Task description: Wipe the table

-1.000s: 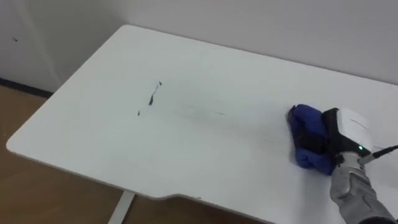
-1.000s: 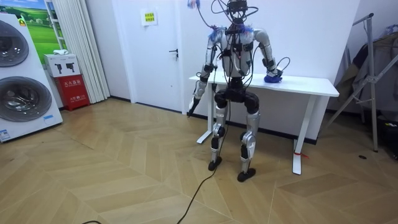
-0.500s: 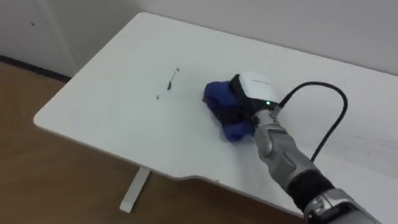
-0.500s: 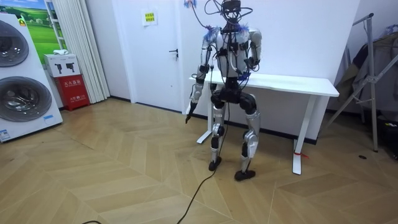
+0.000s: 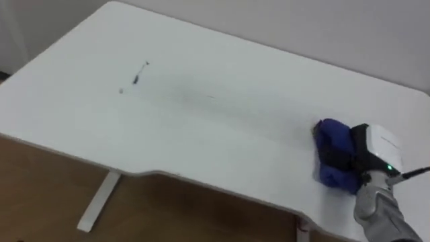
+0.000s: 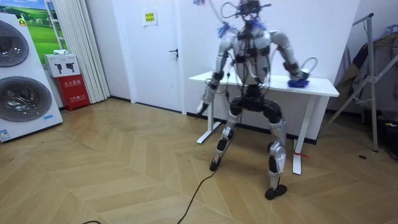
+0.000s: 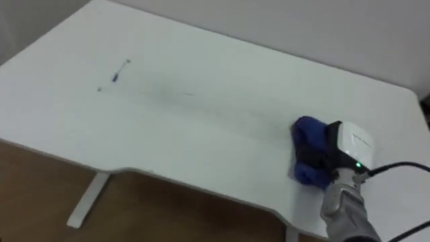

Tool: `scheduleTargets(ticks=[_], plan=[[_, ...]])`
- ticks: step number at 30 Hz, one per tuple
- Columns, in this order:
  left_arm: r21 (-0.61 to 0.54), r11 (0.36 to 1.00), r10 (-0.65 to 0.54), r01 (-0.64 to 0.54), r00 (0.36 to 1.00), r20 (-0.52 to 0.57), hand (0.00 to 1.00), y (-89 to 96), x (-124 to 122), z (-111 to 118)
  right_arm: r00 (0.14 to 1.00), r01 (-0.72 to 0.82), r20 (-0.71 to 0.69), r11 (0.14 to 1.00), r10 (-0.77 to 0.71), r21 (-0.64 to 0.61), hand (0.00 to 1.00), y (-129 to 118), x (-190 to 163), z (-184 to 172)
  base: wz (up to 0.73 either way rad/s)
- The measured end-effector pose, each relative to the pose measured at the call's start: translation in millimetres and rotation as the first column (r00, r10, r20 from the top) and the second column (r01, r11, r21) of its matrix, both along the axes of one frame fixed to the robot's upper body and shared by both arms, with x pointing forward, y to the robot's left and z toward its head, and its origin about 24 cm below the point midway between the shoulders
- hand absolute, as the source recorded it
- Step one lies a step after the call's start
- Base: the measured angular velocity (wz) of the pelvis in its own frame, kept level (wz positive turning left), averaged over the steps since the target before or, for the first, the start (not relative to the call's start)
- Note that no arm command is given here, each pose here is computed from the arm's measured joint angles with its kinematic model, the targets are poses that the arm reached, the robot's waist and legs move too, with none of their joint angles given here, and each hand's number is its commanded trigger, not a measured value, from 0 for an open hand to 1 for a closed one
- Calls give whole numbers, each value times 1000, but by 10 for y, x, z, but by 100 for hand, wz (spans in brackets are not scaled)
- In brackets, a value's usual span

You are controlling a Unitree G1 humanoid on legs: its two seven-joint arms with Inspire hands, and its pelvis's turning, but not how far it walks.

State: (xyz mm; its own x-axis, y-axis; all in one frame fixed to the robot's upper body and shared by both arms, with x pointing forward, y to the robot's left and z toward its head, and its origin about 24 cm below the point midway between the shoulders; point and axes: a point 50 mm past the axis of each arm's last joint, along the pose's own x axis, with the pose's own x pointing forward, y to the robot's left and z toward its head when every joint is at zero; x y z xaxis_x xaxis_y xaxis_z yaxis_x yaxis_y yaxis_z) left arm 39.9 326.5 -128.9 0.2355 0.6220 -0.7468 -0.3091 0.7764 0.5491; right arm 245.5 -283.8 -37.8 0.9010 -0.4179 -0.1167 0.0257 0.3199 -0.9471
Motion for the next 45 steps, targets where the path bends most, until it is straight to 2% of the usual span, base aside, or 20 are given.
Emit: scheduleTargets(ticks=[2, 4, 6, 8, 11, 15, 17, 20, 23, 28, 33, 38, 42, 45], plan=[[-87, 996, 30, -27, 999, 33, 0, -290, 38, -125, 1000, -19, -17, 998, 18, -51, 100, 18, 77, 87, -26], [-117, 992, 44, -43, 999, 2, 0, -389, -58, -182, 996, -86, -25, 993, 84, -79, 100, 195, 267, 176, -26], [-125, 991, 41, -44, 999, -29, 0, -405, -151, -197, 977, -212, -2, 970, 213, -118, 100, 472, 495, 354, -12], [-148, 988, 31, -40, 998, -57, 0, -422, -211, -210, 934, -333, 83, 931, 347, -153, 100, 813, 719, 647, 18], [-182, 982, 28, -46, 995, -101, 0, -441, -279, -225, 898, -394, 133, 900, 420, -185, 100, 970, 840, 825, 24], [-182, 980, 53, -78, 989, -137, 0, -424, -433, -221, 913, -382, 75, 904, 402, -192, 100, 880, 778, 688, 19], [-175, 980, 74, -99, 986, -148, 0, -400, -492, -209, 944, -319, 34, 936, 328, -150, 100, 639, 583, 478, 30], [-161, 979, 105, -127, 985, -139, 0, -352, -521, -186, 961, -250, 89, 962, 260, -110, 100, 438, 363, 343, 25], [-126, 989, 74, -83, 995, -72, 0, -264, -395, -131, 987, -137, 75, 989, 140, -48, 100, 187, 146, 189, 24], [-122, 990, 67, -70, 997, -25, 0, -264, -325, -118, 998, -58, 28, 996, 60, -62, 100, -59, 50, 144, -9], [-136, 989, 58, -64, 997, -47, 0, -310, -315, -151, 997, -75, 10, 991, 77, -108, 100, 26, 257, 254, -15], [-155, 985, 56, -70, 994, -92, 0, -353, -350, -180, 982, -169, 58, 974, 179, -150, 100, 299, 624, 529, -1], [-155, 985, 61, -79, 992, -114, 0, -347, -392, -174, 977, -192, 61, 966, 205, -174, 100, 339, 664, 575, 10], [-153, 984, 69, -90, 989, -134, 0, -345, -482, -171, 983, -174, 36, 971, 182, -162, 100, 289, 586, 472, 15]])
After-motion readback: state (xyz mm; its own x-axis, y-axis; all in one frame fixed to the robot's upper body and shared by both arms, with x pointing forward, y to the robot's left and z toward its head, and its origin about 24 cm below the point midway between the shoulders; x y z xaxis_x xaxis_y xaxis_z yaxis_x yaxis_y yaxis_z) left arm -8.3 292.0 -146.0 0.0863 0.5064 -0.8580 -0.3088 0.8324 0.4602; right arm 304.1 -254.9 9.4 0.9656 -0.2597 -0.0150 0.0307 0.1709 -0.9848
